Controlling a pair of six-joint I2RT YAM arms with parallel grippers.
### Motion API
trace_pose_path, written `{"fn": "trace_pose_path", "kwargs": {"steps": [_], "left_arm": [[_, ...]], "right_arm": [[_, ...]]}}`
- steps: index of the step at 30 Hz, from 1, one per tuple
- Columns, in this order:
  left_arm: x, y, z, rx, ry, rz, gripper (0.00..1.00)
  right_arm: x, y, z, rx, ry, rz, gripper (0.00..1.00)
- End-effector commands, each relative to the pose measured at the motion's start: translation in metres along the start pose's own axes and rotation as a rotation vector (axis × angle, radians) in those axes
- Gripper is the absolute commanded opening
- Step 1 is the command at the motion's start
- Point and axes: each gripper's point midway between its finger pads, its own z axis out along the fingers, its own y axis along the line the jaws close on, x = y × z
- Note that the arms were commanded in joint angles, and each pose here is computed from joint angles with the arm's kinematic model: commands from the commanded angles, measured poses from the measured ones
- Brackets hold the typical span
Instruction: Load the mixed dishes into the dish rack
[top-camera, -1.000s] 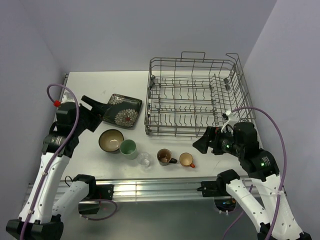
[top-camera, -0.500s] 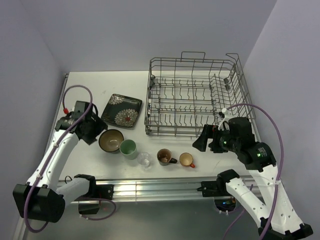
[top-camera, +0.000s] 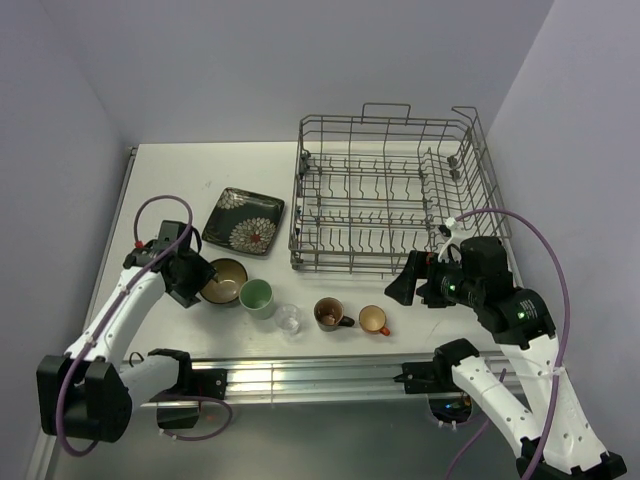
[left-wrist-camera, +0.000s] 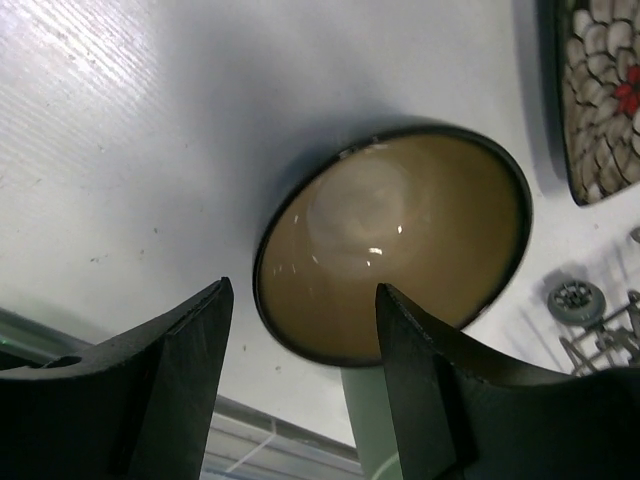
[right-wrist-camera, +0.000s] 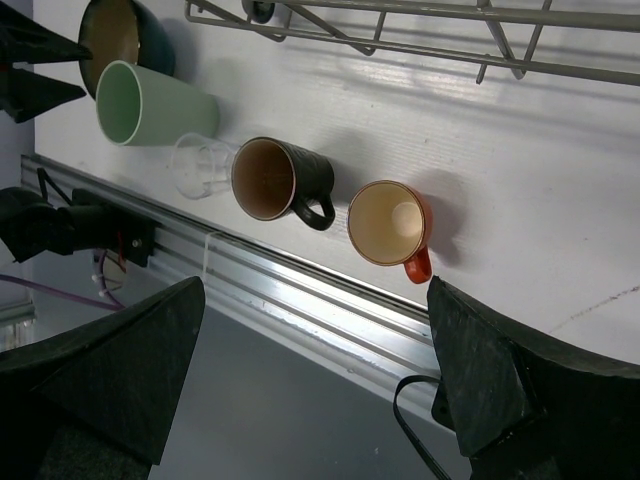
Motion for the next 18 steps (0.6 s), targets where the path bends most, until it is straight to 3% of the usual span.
{"fn": "trace_pose_path", "kwargs": {"steps": [1,7,9,10,13,18], "left_arm": [[-0.006,-0.008,0.016,0.020,0.004,-0.023,0.65],[-0.004,0.000,0.041,-0.050,0.062,-0.010,0.62],[-0.004,0.001,0.048,-0.056,0.079,-0.009,0.45],[-0.007,0.000,0.050,-0.050,0.075,-0.010,0.29],[-0.011,-0.001,0.053,-0.046,0.090,-0.014,0.03],[-0.028,-0.006,0.023,-0.040,0.029,-0.014,0.00]], "right_arm": [[-0.007,0.008,-0.009,-0.023,-0.032,-0.025,1.00],[-0.011,0.009,-0.014,-0.016,-0.037,-0.050,1.00],[-0.014,0.011,-0.015,-0.019,-0.039,-0.057,1.00],[-0.014,0.012,-0.014,-0.019,-0.036,-0.062,1.00],[-0.021,0.015,-0.015,-0.026,-0.041,-0.077,1.00],[-0.036,0.025,-0.014,-0.046,-0.058,-0.093,1.00]]}}
